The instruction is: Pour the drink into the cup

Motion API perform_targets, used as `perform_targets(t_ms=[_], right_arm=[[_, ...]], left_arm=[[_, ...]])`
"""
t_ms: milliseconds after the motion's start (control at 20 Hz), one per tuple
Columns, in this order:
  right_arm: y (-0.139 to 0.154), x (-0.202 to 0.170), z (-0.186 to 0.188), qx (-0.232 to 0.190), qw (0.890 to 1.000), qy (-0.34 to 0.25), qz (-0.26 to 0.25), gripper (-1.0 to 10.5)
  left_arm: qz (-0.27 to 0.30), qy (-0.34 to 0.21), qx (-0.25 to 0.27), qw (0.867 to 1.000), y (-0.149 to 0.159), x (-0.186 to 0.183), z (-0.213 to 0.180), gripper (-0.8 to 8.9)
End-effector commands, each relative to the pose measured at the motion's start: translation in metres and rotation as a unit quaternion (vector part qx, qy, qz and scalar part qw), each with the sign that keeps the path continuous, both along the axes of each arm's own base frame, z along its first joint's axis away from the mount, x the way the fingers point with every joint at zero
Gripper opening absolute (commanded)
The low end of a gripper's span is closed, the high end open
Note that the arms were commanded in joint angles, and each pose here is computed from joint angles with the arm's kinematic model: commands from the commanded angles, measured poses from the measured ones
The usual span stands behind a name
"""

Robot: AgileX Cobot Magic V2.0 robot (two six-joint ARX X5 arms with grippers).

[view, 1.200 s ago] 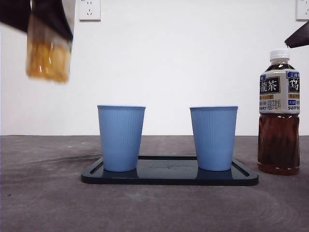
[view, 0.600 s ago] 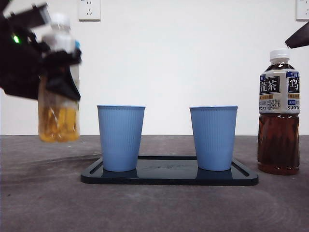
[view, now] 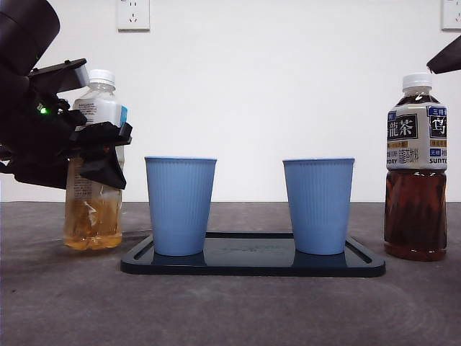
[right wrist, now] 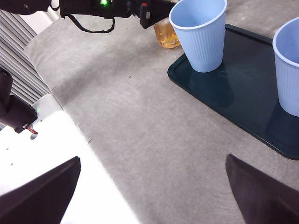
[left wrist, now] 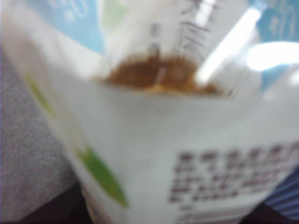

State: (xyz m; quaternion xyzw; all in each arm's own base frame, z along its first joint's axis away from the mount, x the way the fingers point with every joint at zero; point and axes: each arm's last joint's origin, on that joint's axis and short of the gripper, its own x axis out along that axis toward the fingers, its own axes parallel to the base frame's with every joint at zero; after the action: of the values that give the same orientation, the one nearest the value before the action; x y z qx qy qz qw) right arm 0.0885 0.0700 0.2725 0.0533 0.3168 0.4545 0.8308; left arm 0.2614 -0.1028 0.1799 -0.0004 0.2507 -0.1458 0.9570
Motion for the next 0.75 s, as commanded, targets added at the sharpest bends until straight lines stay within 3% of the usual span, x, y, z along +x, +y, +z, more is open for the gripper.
perform_targets(t_ms=[50, 150, 350, 650, 750], right_arm=[[0.0005, 0.0005, 0.0054, 0.004, 1.0, -0.008, -0.007, 4.9], [0.0005, 0.0006, 0.0055, 0.003, 1.0, -0.009, -0.008, 4.9], [0.0005, 0.0006, 0.0055, 0.003, 1.0, -0.009, -0.008, 4.9], [0.0005, 0.0006, 0.0055, 0.002, 1.0, -0.011, -0.008, 4.9], [0.0005, 0.0006, 0.0054, 0.002, 1.0, -0.011, -0.008, 5.0]], left_arm=[[-0.001, -0.02, -0.007, 1.0, -0.0015, 0.0039, 0.007, 2.59], [-0.001, -0.012, -0.003, 1.0, -0.0013, 0.0031, 0.0055, 2.62], [-0.001, 0.007, 0.005, 1.0, -0.0006, 0.0014, 0.002, 4.07], [-0.001, 0.029, 0.014, 0.999, 0.0006, -0.0016, -0.0009, 4.18], [-0.002, 0.035, 0.016, 0.999, 0.0013, -0.0034, 0.0, 4.8]])
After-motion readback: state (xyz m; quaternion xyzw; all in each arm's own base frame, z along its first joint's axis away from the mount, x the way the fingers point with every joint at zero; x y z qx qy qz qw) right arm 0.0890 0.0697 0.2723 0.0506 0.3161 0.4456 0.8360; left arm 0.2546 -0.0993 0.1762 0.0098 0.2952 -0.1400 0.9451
